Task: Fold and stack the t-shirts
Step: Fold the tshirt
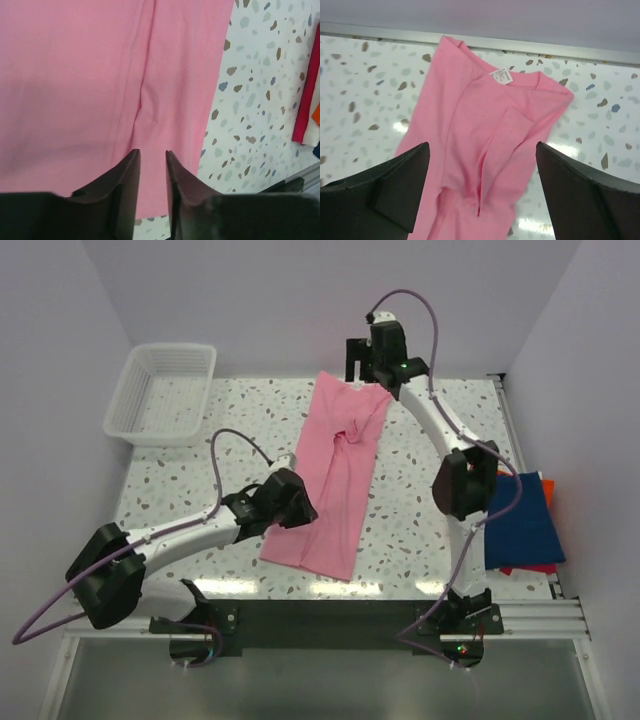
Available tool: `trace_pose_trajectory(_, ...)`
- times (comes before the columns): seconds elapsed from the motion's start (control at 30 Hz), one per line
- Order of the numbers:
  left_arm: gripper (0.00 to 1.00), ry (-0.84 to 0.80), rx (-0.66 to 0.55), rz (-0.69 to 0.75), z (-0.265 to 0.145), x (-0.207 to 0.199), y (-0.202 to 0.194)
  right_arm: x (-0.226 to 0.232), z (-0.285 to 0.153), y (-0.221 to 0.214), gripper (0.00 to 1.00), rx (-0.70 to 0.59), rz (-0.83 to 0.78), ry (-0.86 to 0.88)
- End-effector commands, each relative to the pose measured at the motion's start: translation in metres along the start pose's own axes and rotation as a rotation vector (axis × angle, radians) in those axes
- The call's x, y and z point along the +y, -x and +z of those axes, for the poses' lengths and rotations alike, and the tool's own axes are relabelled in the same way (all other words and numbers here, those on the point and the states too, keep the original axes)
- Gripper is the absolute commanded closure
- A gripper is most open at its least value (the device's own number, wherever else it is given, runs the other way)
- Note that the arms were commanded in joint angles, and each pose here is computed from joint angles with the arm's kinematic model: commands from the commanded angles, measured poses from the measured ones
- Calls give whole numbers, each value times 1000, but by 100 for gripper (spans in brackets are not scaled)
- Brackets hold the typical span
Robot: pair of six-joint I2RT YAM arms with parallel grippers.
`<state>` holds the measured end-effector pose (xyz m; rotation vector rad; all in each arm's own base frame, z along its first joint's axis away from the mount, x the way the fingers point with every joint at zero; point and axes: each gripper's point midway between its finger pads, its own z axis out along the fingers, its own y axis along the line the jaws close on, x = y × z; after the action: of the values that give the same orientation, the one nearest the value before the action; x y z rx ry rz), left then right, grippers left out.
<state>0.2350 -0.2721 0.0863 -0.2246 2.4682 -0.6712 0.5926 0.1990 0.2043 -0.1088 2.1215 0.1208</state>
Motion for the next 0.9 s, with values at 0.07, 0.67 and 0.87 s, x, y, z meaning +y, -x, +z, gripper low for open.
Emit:
trace_pose_trajectory(0.07,59,2,41,151,-39,16,-7,28,-90,-30,15,128,307,151)
trace_pose_trajectory(0.67,64,-146,187,224,-17,29,-63,57,-228,-278,32,493,384,205)
trace_pose_trajectory(0.87,63,-162,218,222,-9,28,-72,55,-222,-285,33,511,345,193)
